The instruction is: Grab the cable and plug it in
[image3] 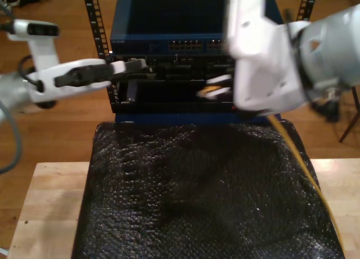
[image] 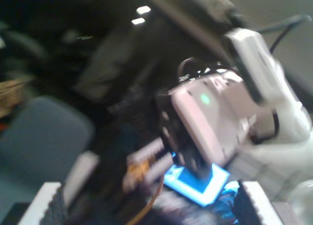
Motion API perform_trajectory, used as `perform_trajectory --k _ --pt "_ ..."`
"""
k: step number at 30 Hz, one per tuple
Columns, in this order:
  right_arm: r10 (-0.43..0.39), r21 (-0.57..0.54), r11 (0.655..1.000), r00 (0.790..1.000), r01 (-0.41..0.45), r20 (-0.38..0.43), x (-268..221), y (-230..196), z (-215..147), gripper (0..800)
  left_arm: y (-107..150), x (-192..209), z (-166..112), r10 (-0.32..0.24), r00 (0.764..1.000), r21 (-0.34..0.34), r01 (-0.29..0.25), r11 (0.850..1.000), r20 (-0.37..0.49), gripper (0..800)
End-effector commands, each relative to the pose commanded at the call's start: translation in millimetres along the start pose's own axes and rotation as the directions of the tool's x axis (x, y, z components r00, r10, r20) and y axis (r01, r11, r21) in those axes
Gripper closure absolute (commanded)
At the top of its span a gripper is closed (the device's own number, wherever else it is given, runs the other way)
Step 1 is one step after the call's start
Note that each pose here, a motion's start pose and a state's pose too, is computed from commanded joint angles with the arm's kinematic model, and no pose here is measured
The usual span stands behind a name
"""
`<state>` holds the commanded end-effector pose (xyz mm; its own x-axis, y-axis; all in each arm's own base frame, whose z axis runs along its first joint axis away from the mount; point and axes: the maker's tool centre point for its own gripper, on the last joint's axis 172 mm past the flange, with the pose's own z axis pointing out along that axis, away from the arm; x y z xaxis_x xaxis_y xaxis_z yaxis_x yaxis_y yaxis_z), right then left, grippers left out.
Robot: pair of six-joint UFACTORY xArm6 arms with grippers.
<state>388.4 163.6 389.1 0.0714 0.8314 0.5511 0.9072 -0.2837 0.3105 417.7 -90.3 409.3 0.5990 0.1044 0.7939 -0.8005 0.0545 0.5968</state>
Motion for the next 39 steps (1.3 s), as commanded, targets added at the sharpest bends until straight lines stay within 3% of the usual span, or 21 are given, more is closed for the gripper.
perform_trajectory --k 2,6,9,12,17,23,27,31,37,39 --pt "0.018 0.030 0.999 1.000 -0.018 0.022 -9 -1 3 800 -9 -11 -13 0.028 0.997 0.064 -0.033 0.997 0.071 3" --pt "0.019 0.129 0.991 0.998 -0.026 0.054 -12 -12 12 800 -20 -30 -41 0.076 0.976 0.179 -0.113 0.977 0.204 3" --pt "0.042 0.204 0.977 0.996 -0.059 0.084 -22 -19 16 800 -22 -45 -50 0.090 0.953 0.204 -0.153 0.967 0.288 3" --pt "0.074 0.205 0.974 0.991 -0.096 0.114 -41 -12 15 800 -22 -58 -83 0.105 0.920 0.248 -0.210 0.946 0.378 3" --pt "0.043 0.215 0.973 0.978 -0.088 0.206 -71 -8 24 800 -12 -74 -123 0.139 0.861 0.268 -0.300 0.915 0.489 2" --pt "0.028 0.240 0.966 0.965 -0.093 0.260 -90 -5 39 800 5 -118 -175 0.133 0.764 0.239 -0.355 0.904 0.632 1" --pt "0.005 0.237 0.968 0.954 -0.079 0.300 -100 5 42 800 18 -139 -205 0.117 0.727 0.242 -0.370 0.897 0.677 1" --pt "0.003 0.244 0.966 0.951 -0.082 0.308 -102 12 48 800 38 -168 -230 0.127 0.662 0.195 -0.390 0.900 0.739 1" --pt "-0.018 0.262 0.962 0.936 -0.080 0.351 -118 11 55 800 73 -218 -249 0.171 0.583 0.100 -0.404 0.909 0.794 0" --pt "-0.019 0.267 0.960 0.935 -0.082 0.355 -120 9 56 800 86 -239 -252 0.195 0.567 0.062 -0.401 0.914 0.801 0"
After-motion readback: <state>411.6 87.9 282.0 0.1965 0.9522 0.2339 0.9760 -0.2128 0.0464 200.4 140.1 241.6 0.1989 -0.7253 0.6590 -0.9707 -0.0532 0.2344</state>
